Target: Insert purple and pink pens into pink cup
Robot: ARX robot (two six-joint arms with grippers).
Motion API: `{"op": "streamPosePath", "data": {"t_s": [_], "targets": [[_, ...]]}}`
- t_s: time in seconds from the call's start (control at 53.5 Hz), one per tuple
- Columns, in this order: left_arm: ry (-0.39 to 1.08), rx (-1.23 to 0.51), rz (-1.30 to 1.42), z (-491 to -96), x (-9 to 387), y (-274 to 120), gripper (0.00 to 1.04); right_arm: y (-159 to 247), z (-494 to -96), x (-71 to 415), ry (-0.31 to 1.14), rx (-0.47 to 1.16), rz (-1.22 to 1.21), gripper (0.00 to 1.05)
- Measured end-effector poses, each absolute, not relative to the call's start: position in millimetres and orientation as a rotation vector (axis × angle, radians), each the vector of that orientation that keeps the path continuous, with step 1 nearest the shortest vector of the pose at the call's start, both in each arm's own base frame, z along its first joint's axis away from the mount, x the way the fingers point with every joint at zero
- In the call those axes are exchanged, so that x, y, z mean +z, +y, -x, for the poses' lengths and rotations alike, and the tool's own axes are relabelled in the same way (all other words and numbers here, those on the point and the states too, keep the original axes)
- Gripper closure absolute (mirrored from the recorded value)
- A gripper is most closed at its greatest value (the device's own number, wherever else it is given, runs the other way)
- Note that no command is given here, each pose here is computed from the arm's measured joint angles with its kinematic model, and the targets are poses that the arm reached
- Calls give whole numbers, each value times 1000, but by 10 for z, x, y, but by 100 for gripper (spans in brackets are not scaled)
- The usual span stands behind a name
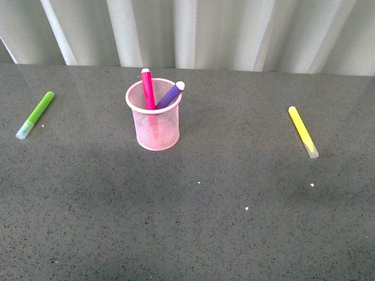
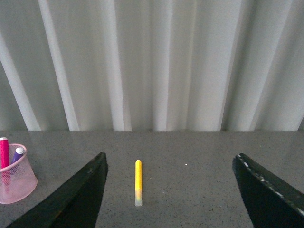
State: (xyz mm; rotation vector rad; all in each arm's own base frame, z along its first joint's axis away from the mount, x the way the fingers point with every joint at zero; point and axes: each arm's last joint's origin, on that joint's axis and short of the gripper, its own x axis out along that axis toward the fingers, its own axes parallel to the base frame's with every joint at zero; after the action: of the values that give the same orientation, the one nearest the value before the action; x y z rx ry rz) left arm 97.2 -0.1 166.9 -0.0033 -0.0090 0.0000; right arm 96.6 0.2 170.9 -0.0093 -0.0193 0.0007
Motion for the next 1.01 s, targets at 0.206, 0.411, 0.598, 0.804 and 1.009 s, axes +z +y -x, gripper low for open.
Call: {"op": "streamPosePath", "data": {"t_s": [0.206, 0.411, 0.598, 0.804, 1.009], "targets": [[-9, 0, 3, -972, 1669, -1, 7, 2, -966, 1709, -19, 1, 6, 8], [-9, 0, 3, -972, 1669, -1, 7, 2, -966, 1709, -19, 1, 5, 7], [-9, 0, 3, -972, 1669, -1, 7, 2, -966, 1709, -19, 1, 3, 7], [-9, 0, 3, -972, 1669, -1, 7, 2, -966, 1709, -19, 1, 3, 7], [-9, 0, 3, -972, 1669, -1, 7, 2, -966, 1709, -19, 1, 3, 7]]}}
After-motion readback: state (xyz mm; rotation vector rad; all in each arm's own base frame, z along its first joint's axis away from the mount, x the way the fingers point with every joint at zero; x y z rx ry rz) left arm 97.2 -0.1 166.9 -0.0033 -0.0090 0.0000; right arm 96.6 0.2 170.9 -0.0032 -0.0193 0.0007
